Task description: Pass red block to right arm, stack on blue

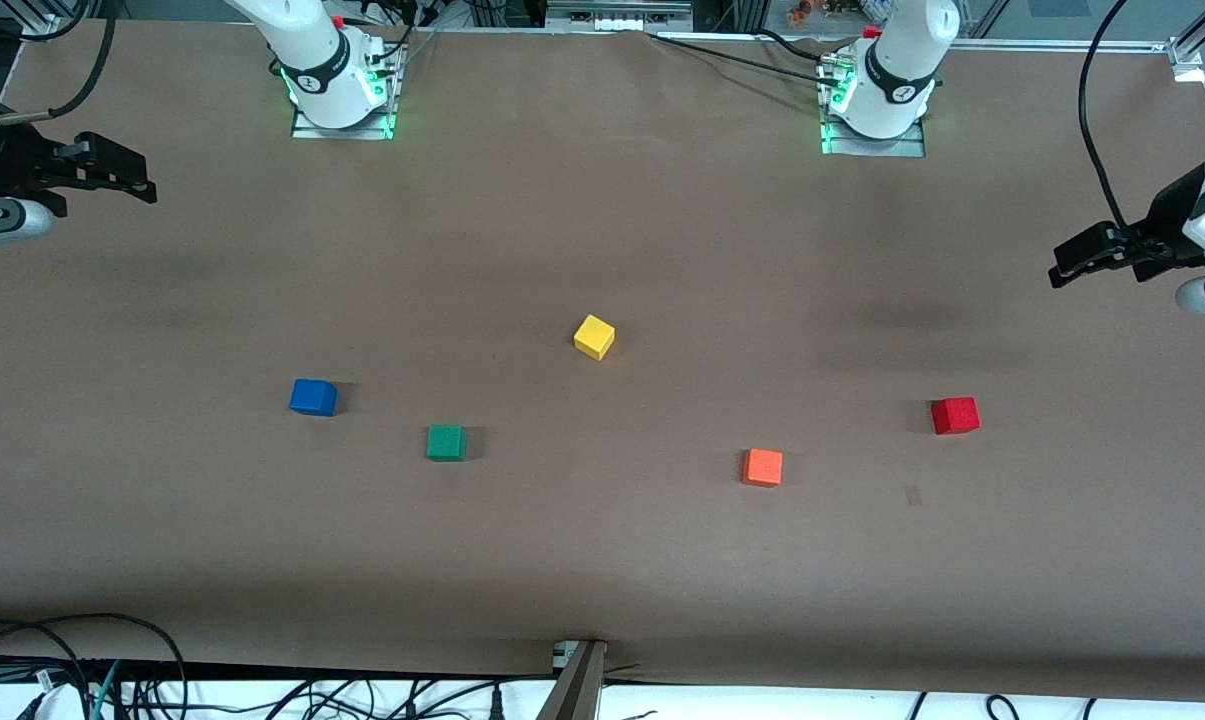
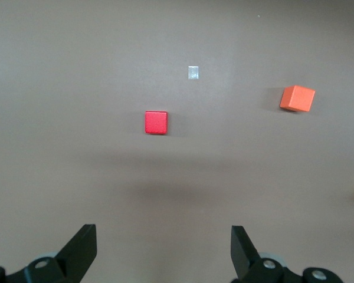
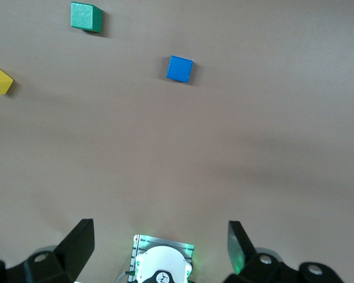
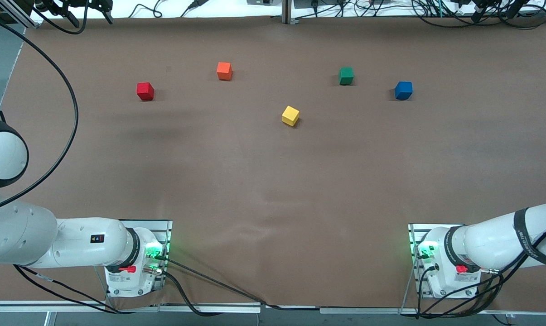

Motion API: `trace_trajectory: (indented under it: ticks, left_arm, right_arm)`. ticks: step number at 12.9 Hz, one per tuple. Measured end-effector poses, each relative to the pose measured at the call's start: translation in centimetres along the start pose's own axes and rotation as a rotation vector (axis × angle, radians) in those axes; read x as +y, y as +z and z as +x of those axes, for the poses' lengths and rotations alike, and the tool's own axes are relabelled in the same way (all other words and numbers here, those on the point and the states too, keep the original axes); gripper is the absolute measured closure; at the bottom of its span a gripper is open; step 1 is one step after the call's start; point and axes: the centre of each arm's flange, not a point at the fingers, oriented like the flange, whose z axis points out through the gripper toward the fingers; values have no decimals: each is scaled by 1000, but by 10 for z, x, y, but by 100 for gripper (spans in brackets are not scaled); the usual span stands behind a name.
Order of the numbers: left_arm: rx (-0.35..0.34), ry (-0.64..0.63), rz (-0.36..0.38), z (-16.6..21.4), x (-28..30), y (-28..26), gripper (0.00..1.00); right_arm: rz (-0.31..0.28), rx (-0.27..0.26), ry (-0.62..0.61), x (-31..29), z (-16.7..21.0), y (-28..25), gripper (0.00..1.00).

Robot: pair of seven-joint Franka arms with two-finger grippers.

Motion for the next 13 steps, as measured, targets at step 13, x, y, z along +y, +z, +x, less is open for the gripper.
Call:
trace_trajectory:
  ticks: [13]
  left_arm:
    - [-41, 14, 97, 22, -6, 30, 0]
  right_arm:
    - [1, -1, 8, 4, -1, 0, 0]
